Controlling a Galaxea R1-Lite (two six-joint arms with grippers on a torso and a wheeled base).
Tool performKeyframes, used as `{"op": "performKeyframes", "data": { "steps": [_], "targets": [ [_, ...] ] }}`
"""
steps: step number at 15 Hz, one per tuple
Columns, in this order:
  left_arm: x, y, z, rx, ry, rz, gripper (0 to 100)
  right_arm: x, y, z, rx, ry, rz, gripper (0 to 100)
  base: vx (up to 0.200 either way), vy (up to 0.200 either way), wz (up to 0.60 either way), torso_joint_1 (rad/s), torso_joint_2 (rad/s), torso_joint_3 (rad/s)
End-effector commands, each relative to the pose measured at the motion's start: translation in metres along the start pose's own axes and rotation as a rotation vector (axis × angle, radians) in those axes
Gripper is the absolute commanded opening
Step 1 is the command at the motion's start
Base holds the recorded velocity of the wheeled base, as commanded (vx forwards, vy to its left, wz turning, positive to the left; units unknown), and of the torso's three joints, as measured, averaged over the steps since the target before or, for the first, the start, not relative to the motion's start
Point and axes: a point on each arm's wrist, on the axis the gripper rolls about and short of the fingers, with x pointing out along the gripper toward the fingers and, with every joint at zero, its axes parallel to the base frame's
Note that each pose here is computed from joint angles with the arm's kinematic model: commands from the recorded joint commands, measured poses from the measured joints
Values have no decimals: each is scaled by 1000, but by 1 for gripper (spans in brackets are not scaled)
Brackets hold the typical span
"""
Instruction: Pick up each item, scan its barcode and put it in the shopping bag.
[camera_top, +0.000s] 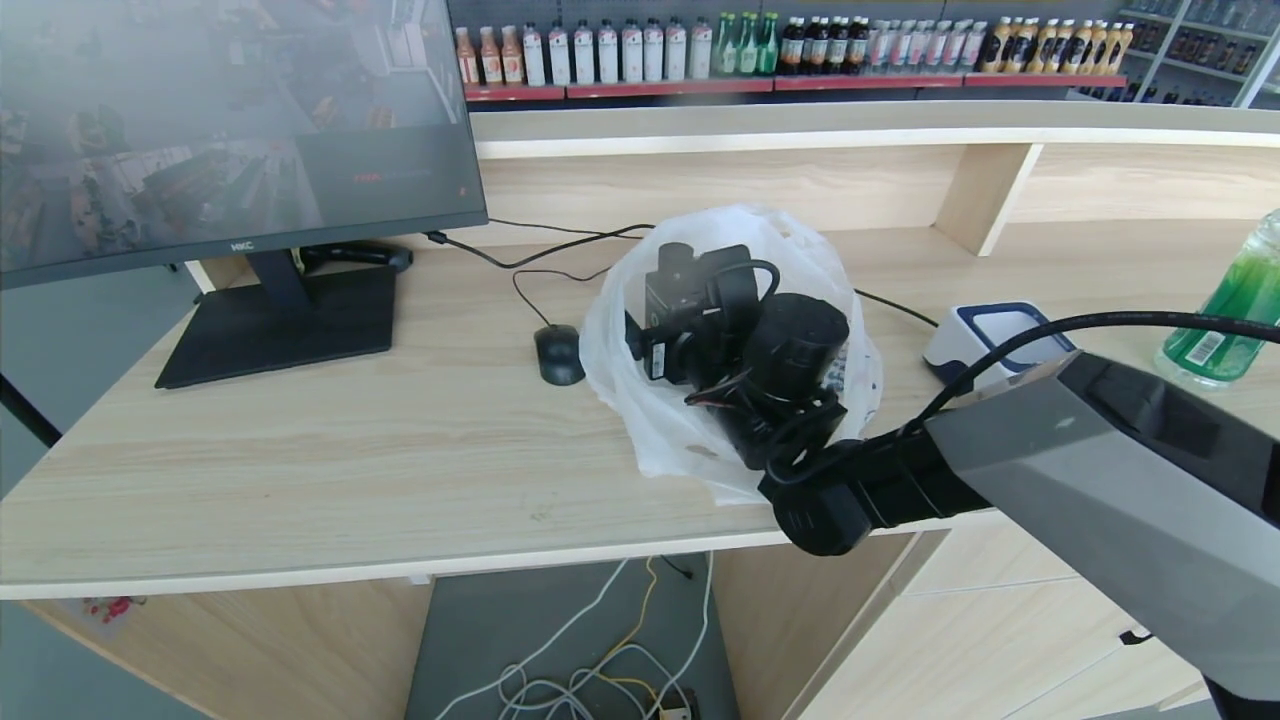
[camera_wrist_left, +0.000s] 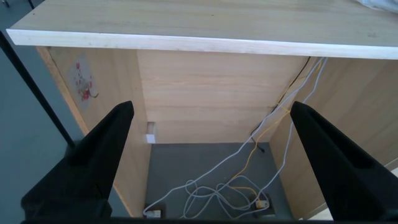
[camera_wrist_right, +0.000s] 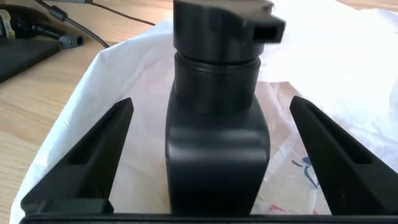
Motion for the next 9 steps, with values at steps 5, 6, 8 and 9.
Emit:
{"op": "performKeyframes", "data": {
  "steps": [5, 6, 8, 9],
  "targets": [
    [0, 0, 0, 0, 0, 0, 100, -4, -10, 40, 0, -76, -22, 100, 0, 0, 0, 0, 0, 0],
    [0, 0, 0, 0, 0, 0, 100, -3, -12, 40, -5, -78, -25, 100, 0, 0, 0, 0, 0, 0],
    [0, 0, 0, 0, 0, 0, 100, -4, -13, 46, -2, -89, -26, 100, 0, 0, 0, 0, 0, 0],
    [0, 0, 0, 0, 0, 0, 100, -6, -14, 53, 2, -102, -30, 100, 0, 0, 0, 0, 0, 0]
  ]
}}
